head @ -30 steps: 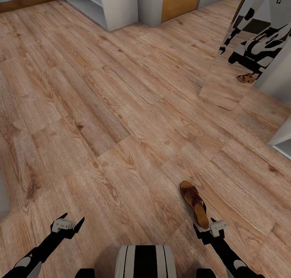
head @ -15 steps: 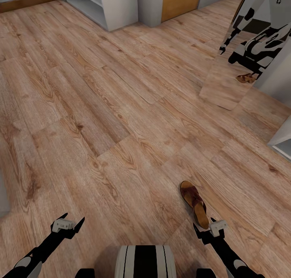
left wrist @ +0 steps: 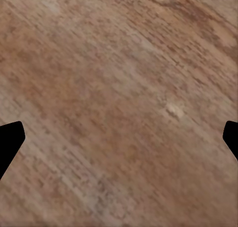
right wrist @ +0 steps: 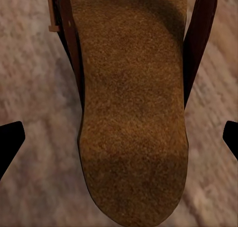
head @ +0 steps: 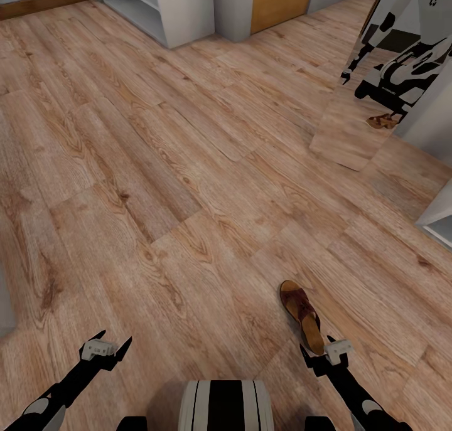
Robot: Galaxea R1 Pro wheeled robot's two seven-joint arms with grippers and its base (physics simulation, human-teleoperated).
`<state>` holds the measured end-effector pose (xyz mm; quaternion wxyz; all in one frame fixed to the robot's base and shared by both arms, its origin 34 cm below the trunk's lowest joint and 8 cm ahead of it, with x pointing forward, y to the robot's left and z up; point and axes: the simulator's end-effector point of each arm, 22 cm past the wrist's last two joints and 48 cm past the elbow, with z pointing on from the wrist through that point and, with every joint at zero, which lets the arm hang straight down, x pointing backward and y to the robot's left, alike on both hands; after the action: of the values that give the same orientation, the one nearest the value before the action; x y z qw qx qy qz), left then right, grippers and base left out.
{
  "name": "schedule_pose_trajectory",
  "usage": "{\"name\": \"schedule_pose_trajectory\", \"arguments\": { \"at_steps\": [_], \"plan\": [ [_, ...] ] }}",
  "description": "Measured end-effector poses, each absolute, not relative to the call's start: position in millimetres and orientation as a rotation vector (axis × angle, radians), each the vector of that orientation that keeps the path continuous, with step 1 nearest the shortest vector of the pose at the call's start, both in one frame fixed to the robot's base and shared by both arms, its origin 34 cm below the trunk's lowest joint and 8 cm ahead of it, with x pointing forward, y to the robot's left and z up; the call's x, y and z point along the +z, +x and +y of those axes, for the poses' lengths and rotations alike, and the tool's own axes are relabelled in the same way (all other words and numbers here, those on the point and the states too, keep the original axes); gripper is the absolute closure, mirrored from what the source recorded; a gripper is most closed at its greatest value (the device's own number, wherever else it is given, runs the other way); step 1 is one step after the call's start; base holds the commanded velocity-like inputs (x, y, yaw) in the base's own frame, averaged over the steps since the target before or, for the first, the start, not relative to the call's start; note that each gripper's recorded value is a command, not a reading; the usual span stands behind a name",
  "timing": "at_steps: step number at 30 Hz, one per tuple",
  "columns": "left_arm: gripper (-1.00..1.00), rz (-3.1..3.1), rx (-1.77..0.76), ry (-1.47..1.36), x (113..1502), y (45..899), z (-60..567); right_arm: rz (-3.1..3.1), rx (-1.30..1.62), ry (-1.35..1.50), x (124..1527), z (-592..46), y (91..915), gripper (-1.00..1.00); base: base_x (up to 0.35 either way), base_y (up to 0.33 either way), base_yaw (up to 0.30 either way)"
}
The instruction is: Pick up the two gym shoes and the two sandals from the corridor floor and place them onto the hallstand (shoe rack) in the corridor, making sure they are on the rack and not on the floor. Arrange them so the two gym shoes are next to each other and the two sandals are next to each other.
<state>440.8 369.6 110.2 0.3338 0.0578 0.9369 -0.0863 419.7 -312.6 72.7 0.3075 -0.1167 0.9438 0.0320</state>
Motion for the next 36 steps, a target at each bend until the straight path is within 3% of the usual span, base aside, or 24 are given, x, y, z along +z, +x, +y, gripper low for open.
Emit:
{"name": "schedule_pose_trajectory", "arguments": {
  "at_steps": [36],
  "plan": [
    [-1.0, 2.474, -0.229, 0.149, 99, 430, 369, 2.523, 0.089, -0.31, 63, -313, 409, -1.0, 0.0, 0.0, 0.0]
  ]
}}
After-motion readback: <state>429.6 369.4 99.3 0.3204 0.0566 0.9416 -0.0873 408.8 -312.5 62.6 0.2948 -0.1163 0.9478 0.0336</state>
